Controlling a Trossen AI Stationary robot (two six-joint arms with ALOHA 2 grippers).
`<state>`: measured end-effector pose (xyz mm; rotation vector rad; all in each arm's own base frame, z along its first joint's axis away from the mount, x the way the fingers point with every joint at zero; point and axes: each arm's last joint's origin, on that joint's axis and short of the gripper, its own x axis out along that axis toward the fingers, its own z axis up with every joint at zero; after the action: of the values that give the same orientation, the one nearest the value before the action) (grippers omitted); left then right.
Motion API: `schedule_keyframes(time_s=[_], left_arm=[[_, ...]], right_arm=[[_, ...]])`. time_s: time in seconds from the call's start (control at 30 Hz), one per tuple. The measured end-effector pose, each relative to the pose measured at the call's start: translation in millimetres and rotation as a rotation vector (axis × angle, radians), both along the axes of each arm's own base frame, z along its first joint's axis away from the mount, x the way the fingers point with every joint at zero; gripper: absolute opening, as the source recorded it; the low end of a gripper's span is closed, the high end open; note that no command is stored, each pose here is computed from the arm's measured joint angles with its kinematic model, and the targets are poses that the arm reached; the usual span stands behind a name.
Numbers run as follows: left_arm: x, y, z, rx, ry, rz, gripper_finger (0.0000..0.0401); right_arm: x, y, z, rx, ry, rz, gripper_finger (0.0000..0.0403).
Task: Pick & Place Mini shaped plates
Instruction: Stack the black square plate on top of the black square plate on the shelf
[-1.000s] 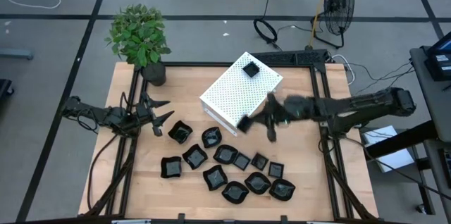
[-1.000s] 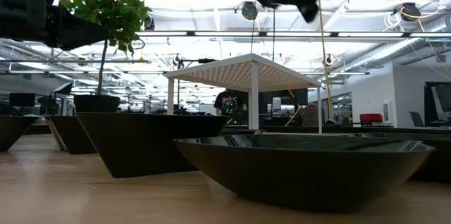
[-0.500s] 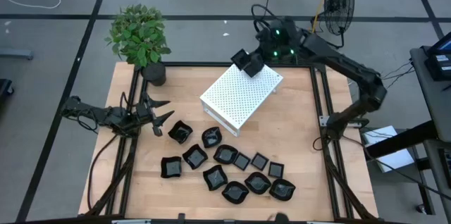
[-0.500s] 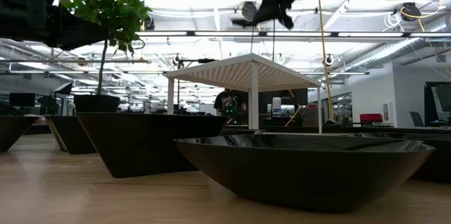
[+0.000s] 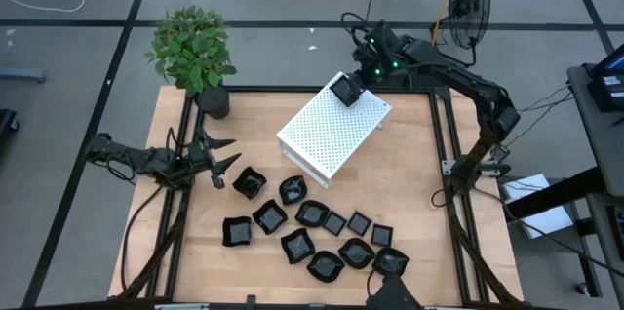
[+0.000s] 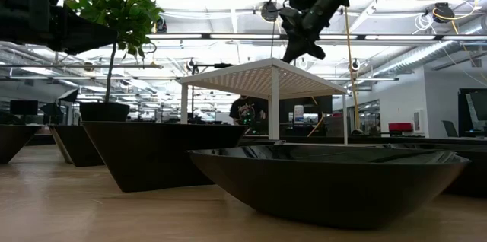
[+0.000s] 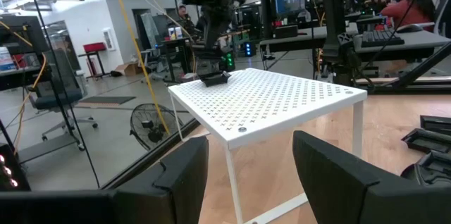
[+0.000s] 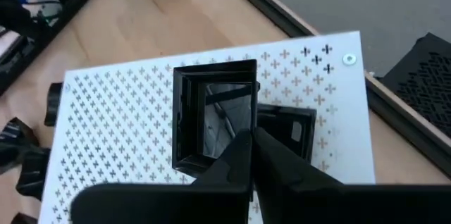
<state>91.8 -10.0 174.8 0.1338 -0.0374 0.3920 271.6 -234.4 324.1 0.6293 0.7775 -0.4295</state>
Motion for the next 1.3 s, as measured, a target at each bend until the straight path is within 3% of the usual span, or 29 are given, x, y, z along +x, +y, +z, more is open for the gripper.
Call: schedule_keyframes(time_s=[0.3,0.93,1.3], left_arm=[[0.0,0.0,0.0,0.0,0.0,0.0,0.0212],[0.0,0.0,0.0,0.0,0.0,0.0,0.0212],[0.0,0.0,0.1,0.0,0.0,0.0,0.0212]], right_arm=[[-5.1,4.3,-8.0,0.044,0.082,0.011,0.0],[-5.3,2.2,-7.3,-0.023,0.114,-0.019,0.0002],[-5.6,-0.4,-7.0,-0.068,0.143,-0.079,0.003]])
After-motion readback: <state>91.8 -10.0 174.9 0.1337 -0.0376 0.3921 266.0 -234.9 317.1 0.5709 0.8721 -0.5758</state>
